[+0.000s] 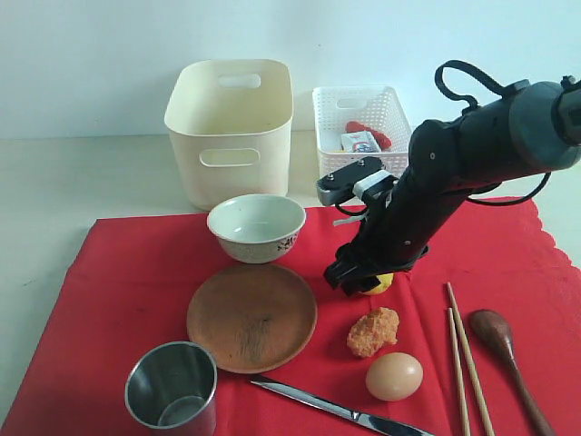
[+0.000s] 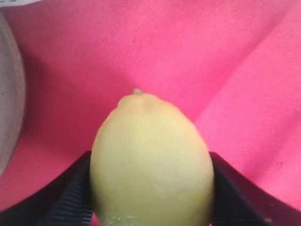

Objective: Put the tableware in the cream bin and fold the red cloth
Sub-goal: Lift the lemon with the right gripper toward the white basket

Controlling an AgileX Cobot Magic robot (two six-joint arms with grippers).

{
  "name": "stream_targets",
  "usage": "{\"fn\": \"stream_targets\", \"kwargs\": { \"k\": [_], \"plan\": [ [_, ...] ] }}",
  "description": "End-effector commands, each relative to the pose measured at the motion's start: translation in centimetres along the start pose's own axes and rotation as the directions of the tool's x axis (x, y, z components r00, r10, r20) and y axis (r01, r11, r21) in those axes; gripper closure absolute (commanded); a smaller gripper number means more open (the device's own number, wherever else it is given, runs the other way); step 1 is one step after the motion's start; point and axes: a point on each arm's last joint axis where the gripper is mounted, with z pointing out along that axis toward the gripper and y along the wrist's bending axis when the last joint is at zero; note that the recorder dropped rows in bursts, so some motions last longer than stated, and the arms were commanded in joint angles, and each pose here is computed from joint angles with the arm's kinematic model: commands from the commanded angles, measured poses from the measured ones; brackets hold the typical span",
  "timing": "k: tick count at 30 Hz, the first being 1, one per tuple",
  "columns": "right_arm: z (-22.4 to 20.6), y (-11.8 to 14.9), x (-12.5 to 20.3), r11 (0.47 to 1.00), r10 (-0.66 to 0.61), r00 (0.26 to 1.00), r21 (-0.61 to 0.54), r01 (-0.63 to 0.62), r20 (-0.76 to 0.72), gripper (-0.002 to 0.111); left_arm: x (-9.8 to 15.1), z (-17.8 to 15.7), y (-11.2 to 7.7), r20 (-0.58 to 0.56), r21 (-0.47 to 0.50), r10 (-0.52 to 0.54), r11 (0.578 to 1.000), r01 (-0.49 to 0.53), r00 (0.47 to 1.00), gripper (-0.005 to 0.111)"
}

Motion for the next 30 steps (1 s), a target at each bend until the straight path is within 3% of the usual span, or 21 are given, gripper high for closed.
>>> {"fn": "stream_targets", "kwargs": {
  "k": [1,4,6,16,23,30],
  "plan": [
    [-0.1,0.0,-0.2,1.0,-0.001,1.0,0.004,0.001,0.014,0.083,0.0,0.0,0.0,0.006,0.004,0.001,1.0,-0.001,1.0,0.107],
    [-0.2,0.0,-0.1,1.0,-0.002,1.0,0.002,0.002,0.009,0.102,0.0,0.0,0.0,0.006,0.004,0.001,1.0,-0.001,1.0,0.107],
    [-0.5,0.0,-0.2,1.0,-0.001,1.0,0.0,0.001,0.011,0.108,0.0,0.0,0.0,0.006,0.004,0.001,1.0,-0.001,1.0,0.107],
    [-5.6,0.2,-1.7,1.0,-0.01,0.983,0.031,0.004,0.182,0.108,0.0,0.0,0.0,0.006,0.004,0.001,1.0,-0.001,1.0,0.107],
    [-7.4,-0.1,-3.1,0.981,0.177,0.916,0.007,-0.192,0.361,0.108,0.0,0.0,0.0,0.006,0.004,0.001,1.0,-0.001,1.0,0.107],
    [-8.0,-0.5,-4.3,0.977,0.179,0.851,0.013,-0.214,0.493,0.108,0.0,0.0,0.0,0.006,0.004,0.001,1.0,-0.001,1.0,0.107]
  ]
}}
